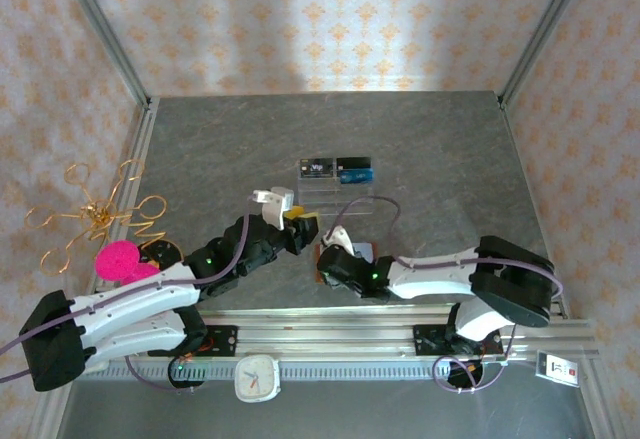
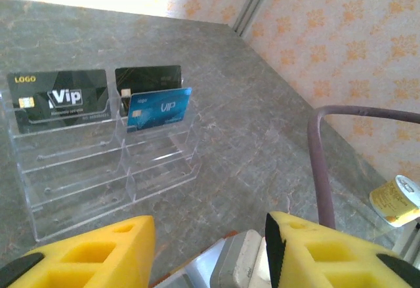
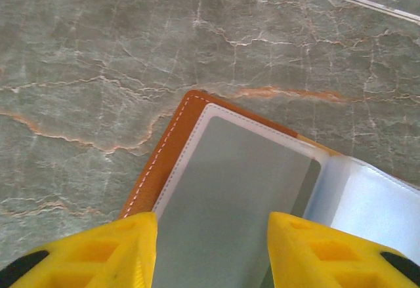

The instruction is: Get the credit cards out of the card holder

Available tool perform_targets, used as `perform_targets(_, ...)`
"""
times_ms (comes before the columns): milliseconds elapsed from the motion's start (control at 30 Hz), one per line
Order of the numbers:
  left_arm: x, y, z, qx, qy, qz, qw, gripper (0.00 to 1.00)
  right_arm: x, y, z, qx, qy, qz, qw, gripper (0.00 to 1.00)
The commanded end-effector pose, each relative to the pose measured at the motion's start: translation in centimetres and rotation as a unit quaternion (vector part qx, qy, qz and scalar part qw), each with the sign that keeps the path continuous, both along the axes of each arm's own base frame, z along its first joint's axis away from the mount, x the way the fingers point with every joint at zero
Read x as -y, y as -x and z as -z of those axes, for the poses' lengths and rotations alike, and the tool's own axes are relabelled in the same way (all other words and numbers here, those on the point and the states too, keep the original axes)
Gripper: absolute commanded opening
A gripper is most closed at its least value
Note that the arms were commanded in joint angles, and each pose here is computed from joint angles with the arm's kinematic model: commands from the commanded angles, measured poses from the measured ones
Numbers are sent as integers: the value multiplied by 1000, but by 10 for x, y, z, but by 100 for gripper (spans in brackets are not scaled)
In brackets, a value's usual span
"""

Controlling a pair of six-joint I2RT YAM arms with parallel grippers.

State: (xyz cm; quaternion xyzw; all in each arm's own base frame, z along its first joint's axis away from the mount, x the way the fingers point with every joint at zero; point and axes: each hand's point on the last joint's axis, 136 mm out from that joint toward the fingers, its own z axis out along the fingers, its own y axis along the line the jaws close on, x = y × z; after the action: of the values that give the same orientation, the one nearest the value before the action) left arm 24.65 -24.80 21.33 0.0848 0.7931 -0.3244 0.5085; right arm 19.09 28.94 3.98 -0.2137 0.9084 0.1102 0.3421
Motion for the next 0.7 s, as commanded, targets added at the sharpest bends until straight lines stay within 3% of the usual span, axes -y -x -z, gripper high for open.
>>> perform_targets(0,-3,1,-9,-1,37,-10,999,48,14,-8,6,26,53,22,998,44)
perform_targets(200,-4,1,4,-17,31,-11,999,47,17,-1,25,15,84,17,996,36)
perform_targets(433,1,5,30,-49,21,-1,999,42,14,1,19,14,31,30,999,7)
perform_targets(533,1,8,50,-69,22,0,997,33,9,0,5,22,-25,37,999,0)
perform_targets(667,6,12,82,-112,22,3,993,15,5,3,-12,25,-99,44,994,0)
